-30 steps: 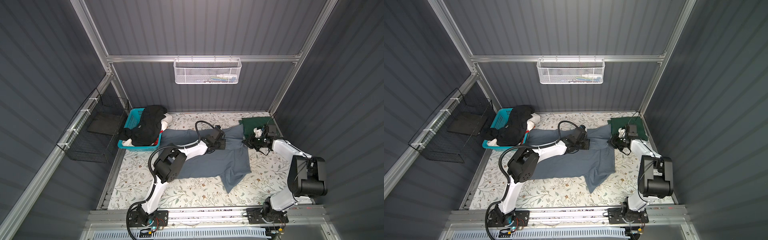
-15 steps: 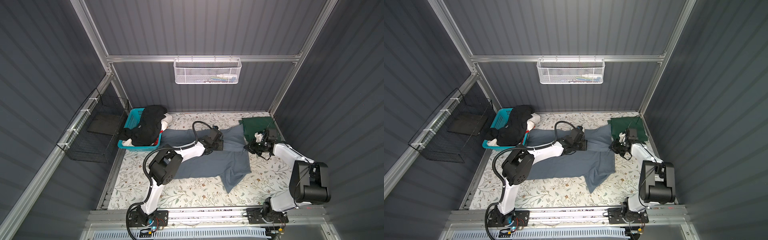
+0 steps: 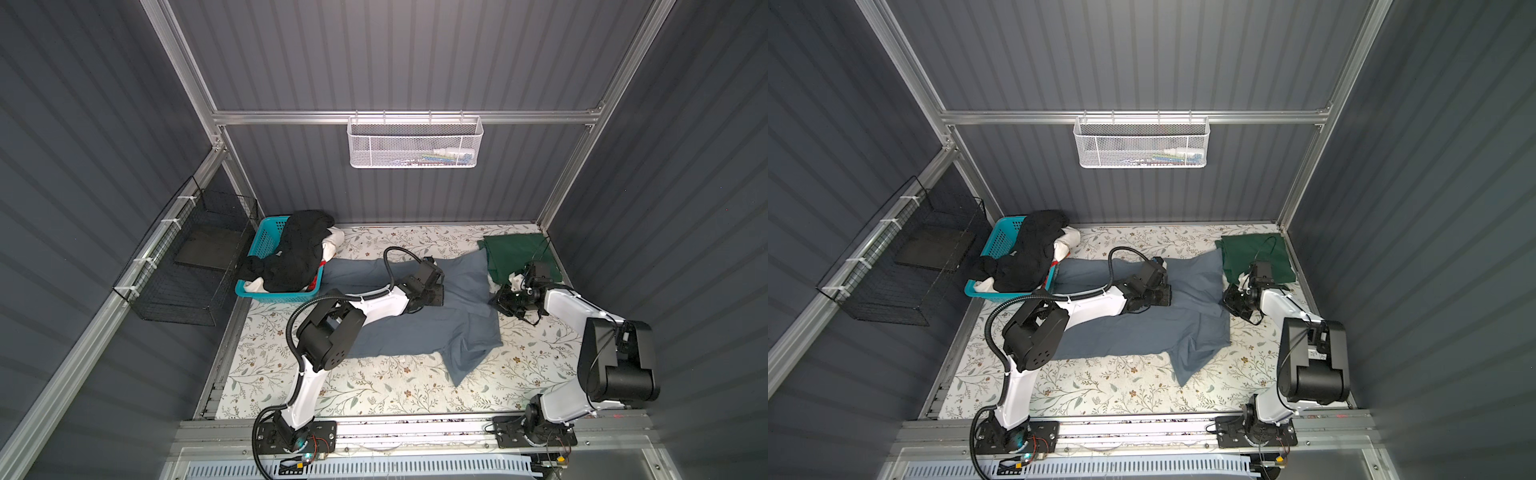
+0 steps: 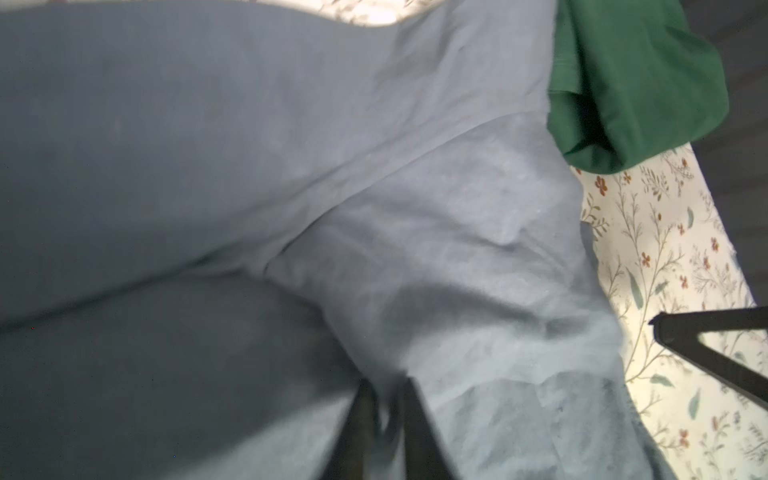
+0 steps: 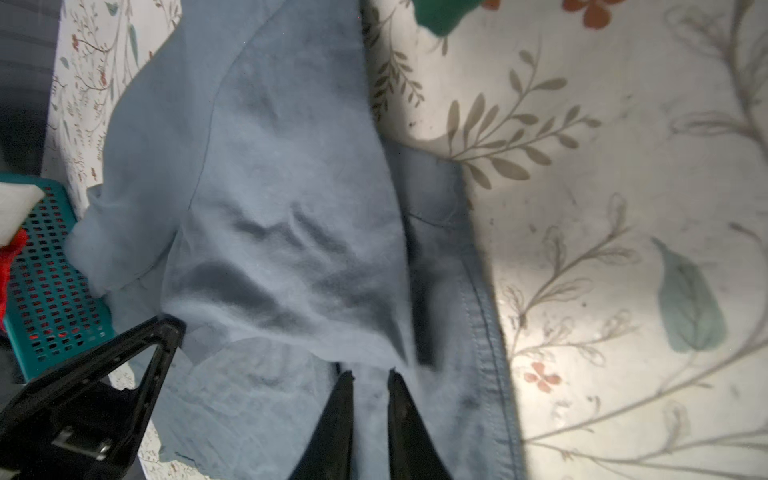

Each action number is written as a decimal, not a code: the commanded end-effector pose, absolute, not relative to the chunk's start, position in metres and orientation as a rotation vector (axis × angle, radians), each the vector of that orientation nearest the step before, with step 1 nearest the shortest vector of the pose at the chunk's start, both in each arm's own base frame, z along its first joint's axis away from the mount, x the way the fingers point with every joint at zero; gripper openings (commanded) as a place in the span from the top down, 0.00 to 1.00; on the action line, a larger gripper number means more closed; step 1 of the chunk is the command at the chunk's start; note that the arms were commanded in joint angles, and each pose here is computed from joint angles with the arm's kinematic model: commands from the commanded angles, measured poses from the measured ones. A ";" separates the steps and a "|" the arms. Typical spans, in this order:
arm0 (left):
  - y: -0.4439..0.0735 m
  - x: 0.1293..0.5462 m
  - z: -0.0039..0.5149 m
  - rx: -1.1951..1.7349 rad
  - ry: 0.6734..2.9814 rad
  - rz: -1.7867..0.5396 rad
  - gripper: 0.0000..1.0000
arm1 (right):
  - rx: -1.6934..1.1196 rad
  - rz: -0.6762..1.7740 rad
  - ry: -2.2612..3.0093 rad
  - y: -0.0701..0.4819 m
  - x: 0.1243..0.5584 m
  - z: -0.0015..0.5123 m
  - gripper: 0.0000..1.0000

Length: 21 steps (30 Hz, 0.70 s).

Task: Fold and stack the t-shirts

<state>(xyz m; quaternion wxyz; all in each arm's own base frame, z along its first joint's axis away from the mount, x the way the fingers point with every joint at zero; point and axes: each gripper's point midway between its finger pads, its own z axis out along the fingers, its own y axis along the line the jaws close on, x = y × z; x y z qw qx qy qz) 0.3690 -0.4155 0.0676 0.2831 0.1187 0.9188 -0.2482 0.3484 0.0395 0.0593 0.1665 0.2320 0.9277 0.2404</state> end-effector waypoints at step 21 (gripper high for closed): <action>-0.285 0.319 0.159 0.099 2.287 -0.437 0.00 | 0.708 0.480 2.550 0.021 0.254 0.107 0.12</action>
